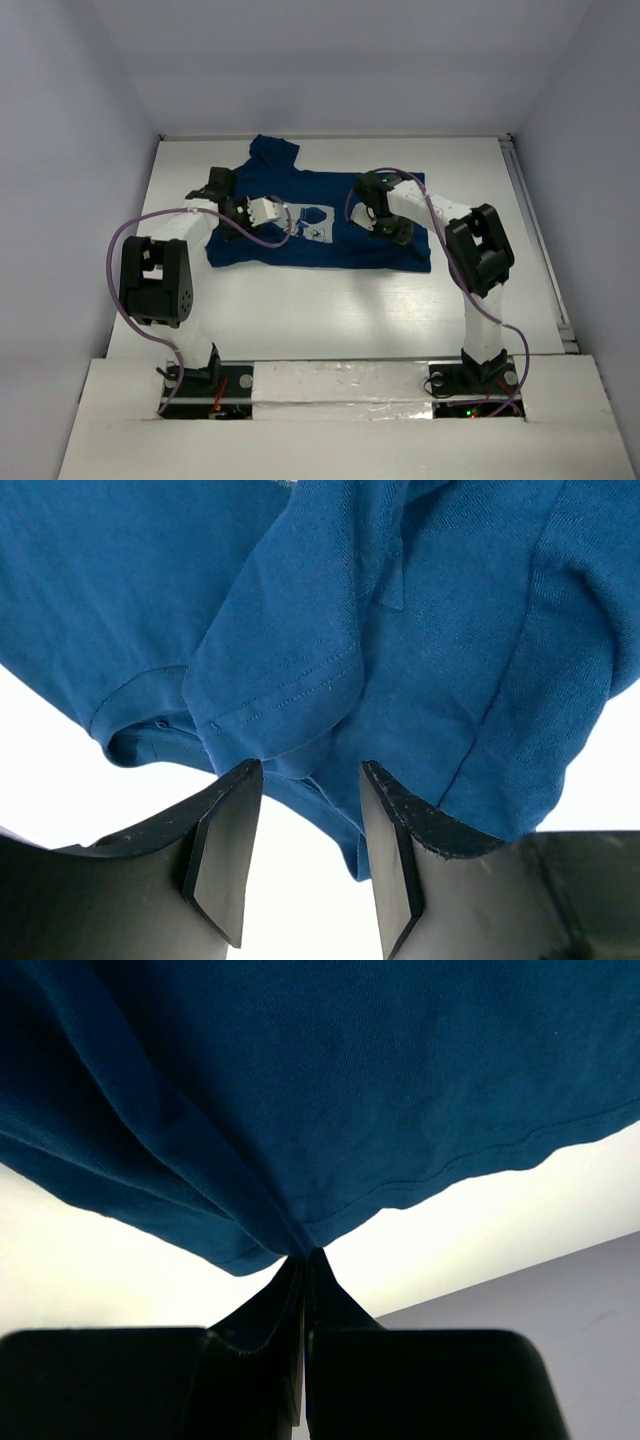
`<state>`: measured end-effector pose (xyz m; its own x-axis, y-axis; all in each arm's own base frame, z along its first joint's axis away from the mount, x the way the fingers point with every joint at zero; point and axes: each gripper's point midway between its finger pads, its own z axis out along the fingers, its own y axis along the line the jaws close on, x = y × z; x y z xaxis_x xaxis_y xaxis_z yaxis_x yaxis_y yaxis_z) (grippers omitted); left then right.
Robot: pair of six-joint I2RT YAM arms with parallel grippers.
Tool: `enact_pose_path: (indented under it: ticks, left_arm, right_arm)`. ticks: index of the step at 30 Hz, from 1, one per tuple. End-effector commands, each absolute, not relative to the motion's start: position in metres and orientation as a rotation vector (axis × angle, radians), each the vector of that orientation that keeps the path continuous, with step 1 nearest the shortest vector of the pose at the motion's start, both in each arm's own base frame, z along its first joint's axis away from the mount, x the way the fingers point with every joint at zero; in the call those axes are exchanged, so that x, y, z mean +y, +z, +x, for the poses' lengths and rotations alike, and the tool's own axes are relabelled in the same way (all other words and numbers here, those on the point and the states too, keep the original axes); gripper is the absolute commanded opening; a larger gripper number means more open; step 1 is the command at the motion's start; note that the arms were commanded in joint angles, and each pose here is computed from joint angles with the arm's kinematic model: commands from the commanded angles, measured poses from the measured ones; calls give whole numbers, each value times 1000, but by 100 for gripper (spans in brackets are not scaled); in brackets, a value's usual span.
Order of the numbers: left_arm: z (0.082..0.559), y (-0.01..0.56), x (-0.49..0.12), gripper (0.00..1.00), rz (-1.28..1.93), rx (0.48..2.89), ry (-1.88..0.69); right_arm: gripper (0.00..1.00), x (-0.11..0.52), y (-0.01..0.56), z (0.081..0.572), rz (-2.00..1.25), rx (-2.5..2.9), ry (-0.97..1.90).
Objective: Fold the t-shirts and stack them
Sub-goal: Fold the flattened tshirt in 1/3 of the way
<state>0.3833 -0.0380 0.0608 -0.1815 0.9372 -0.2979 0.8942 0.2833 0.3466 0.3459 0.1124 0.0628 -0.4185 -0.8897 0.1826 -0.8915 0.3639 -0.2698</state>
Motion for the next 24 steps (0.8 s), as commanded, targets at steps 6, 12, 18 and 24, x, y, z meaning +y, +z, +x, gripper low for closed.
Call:
enact_pose_path:
  ticks: [6, 12, 18, 24]
  left_arm:
    - [395, 59, -45, 42, 1629, 2053, 108]
    - [400, 56, -48, 41, 1634, 2055, 84]
    - [402, 56, -48, 36, 1626, 2057, 87]
    - [408, 61, -48, 10, 1610, 2062, 96]
  right_arm:
    - [0, 115, 74, 344, 1727, -2599, 465]
    - [0, 116, 72, 343, 1731, -2600, 453]
    - [0, 116, 71, 344, 1731, -2600, 456]
    - [0, 116, 65, 345, 1728, -2593, 454]
